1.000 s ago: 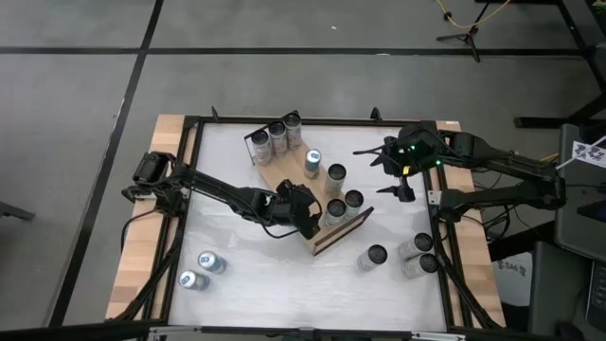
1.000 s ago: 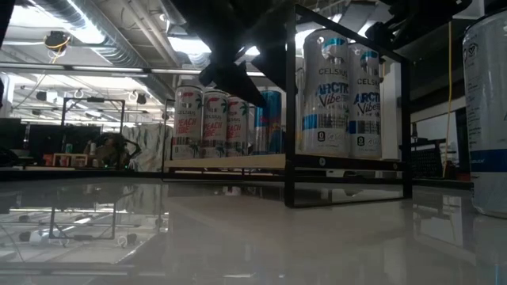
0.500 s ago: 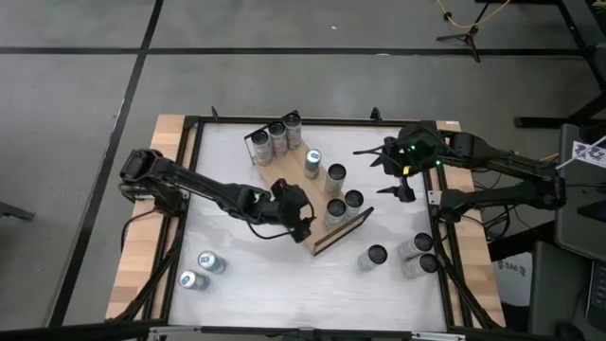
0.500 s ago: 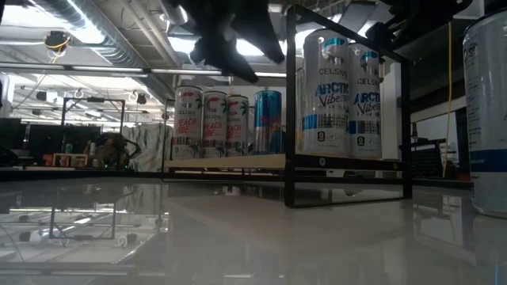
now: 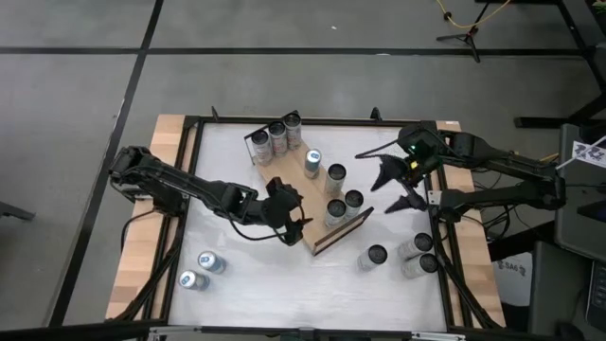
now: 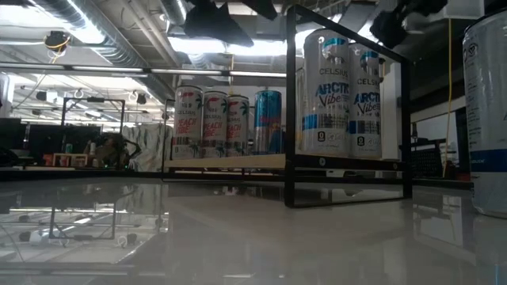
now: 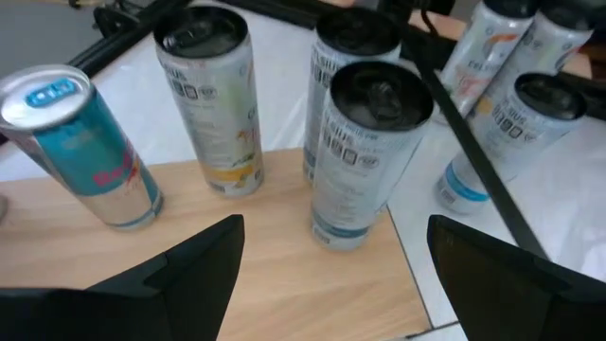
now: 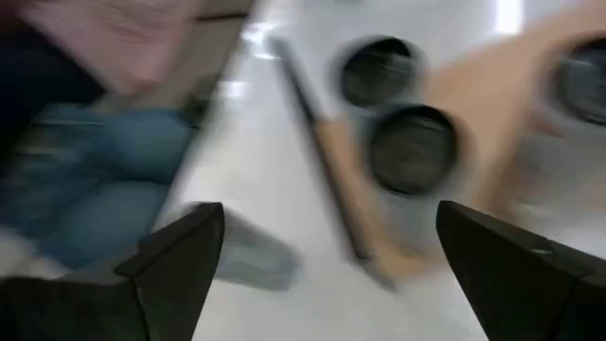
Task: Place canned beverage on shelf
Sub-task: Put the white and blue soda can on the shelf and align with the other white and blue soda can
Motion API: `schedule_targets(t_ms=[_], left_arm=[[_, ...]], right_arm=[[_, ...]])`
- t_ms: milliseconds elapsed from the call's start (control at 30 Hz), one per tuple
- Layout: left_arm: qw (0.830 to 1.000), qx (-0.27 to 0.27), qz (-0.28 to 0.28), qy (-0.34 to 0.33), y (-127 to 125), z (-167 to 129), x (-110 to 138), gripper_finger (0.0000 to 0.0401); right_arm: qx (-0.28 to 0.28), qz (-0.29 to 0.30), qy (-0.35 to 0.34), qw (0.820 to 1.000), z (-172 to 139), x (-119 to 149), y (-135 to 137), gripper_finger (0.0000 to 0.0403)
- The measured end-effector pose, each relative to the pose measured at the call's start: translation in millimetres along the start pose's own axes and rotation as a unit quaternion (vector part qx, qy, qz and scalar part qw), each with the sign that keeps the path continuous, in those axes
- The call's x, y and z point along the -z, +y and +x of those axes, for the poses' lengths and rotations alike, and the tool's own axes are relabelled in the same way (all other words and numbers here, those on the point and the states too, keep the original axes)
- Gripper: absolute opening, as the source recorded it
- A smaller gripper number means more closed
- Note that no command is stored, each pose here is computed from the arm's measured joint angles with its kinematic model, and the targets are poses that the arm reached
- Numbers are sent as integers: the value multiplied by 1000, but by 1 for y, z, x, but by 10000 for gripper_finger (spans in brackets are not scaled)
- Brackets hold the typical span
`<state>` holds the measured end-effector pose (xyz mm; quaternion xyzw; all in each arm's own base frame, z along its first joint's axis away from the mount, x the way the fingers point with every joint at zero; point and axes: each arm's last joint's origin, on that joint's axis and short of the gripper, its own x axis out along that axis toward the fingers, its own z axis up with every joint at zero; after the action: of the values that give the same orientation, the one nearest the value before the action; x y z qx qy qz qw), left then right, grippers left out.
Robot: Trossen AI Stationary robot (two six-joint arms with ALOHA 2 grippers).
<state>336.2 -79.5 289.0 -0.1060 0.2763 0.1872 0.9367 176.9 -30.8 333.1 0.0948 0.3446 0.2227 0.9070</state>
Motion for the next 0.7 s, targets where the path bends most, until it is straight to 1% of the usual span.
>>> schedule_targets(t_ms=[100, 167, 267, 433, 500, 533, 600, 700], left_arm=[[1000, 1, 2, 3, -1, 1, 1, 325], [1000, 1, 1, 4, -2, 1, 2, 325], [1000, 1, -3, 4, -2, 1, 2, 325], [1000, 1, -3, 4, -2, 1, 2, 325], [1000, 1, -2, 4, -2, 1, 2, 325], [1000, 1, -2, 4, -2, 1, 2, 325], [1000, 1, -2, 4, -2, 1, 2, 325], [1000, 1, -2, 4, -2, 1, 2, 325]], right_arm=[[-67, -2, -20, 998, 0, -2, 4, 379], [-98, -9, -34, 995, -1, -4, 5, 379], [-128, -16, -46, 991, -1, -6, 7, 379], [-162, 12, -46, 986, -2, -6, 10, 379], [-170, 2, -42, 984, -1, -6, 16, 379], [-169, -2, -39, 985, -1, -6, 19, 379], [-143, 5, -25, 989, 1, -5, 27, 379], [-71, 34, -1, 997, 6, -3, 40, 379]])
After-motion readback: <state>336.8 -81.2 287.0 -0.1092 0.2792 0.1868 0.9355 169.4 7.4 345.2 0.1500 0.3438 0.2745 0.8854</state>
